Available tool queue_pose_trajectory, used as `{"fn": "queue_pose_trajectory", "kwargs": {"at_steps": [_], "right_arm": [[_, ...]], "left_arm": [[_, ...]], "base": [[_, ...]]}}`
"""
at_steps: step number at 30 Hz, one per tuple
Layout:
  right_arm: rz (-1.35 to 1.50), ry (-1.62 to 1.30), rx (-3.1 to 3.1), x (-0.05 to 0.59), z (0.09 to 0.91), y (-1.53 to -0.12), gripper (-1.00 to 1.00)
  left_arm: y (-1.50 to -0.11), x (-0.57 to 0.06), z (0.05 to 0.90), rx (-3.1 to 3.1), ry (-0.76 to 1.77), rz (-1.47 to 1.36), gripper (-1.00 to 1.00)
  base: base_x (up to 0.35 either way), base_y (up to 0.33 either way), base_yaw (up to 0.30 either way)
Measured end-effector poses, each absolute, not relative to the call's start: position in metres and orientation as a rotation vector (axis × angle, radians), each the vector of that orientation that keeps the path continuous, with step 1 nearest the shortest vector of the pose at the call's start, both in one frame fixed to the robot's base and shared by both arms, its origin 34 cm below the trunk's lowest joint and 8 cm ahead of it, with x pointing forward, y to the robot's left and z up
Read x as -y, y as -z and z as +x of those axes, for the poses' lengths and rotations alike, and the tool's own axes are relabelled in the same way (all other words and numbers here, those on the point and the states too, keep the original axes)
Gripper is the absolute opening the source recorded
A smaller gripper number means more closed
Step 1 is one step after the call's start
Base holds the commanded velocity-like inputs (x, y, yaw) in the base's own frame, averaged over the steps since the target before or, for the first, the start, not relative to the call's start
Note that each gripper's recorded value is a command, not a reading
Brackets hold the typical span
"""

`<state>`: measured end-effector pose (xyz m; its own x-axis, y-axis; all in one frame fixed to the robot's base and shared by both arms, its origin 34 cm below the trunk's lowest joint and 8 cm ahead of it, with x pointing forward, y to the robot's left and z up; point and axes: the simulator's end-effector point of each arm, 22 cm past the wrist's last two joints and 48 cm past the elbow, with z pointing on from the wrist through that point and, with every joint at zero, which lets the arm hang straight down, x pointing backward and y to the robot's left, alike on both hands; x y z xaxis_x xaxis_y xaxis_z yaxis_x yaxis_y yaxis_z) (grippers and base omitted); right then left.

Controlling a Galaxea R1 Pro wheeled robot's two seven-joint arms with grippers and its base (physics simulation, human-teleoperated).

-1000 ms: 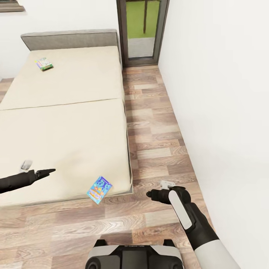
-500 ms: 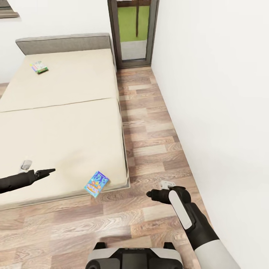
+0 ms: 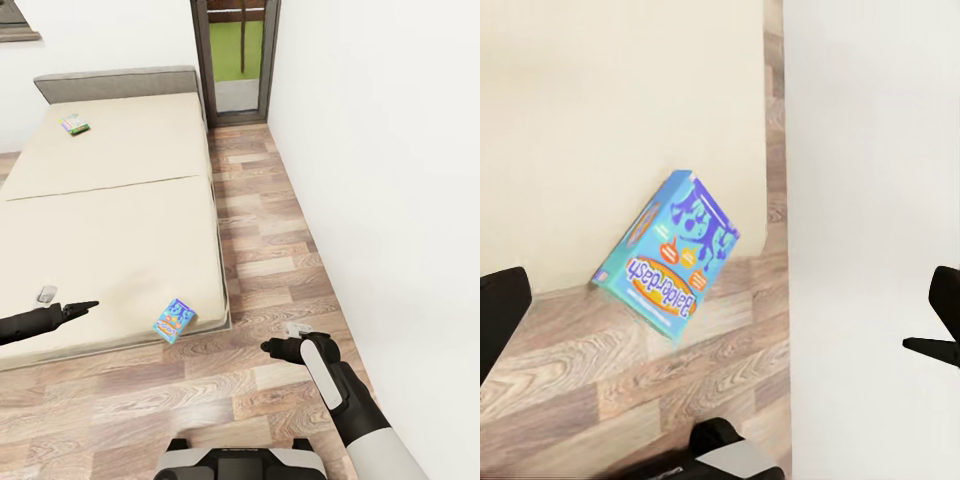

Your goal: Put all the toys in the child's room - the three board games (two on the bed and one on the table), the two jigsaw puzzles on the table, and the tennis ball on the table - inside the toy box on the table in the child's room.

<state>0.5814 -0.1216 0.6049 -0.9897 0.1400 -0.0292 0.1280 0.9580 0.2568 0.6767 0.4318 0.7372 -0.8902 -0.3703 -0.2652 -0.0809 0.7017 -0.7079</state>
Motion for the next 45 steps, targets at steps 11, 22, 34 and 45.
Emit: {"fn": "queue_pose_trajectory", "kwargs": {"at_steps": [11, 22, 34, 45], "right_arm": [[0.201, -0.397, -3.045, 0.121, 0.587, -0.613, 1.0], [0.195, -0.396, -3.029, 0.12, 0.592, -0.62, 1.0], [0.19, -0.397, -3.013, 0.12, 0.597, -0.628, 1.0], [0.187, -0.397, -2.998, 0.119, 0.602, -0.635, 1.0]], "left_arm": [[-0.747, -0.432, 0.68, -2.503, 1.024, -0.341, 1.0], [-0.756, -0.431, 0.683, -2.487, 1.024, -0.332, 1.0], [-0.765, -0.431, 0.686, -2.472, 1.023, -0.322, 1.0], [-0.773, -0.431, 0.689, -2.458, 1.023, -0.314, 1.0]], "base": [[-0.08, 0.0, 0.146], [-0.007, 0.0, 0.187], [-0.001, 0.0, 0.196], [0.0, 0.0, 0.197]]}}
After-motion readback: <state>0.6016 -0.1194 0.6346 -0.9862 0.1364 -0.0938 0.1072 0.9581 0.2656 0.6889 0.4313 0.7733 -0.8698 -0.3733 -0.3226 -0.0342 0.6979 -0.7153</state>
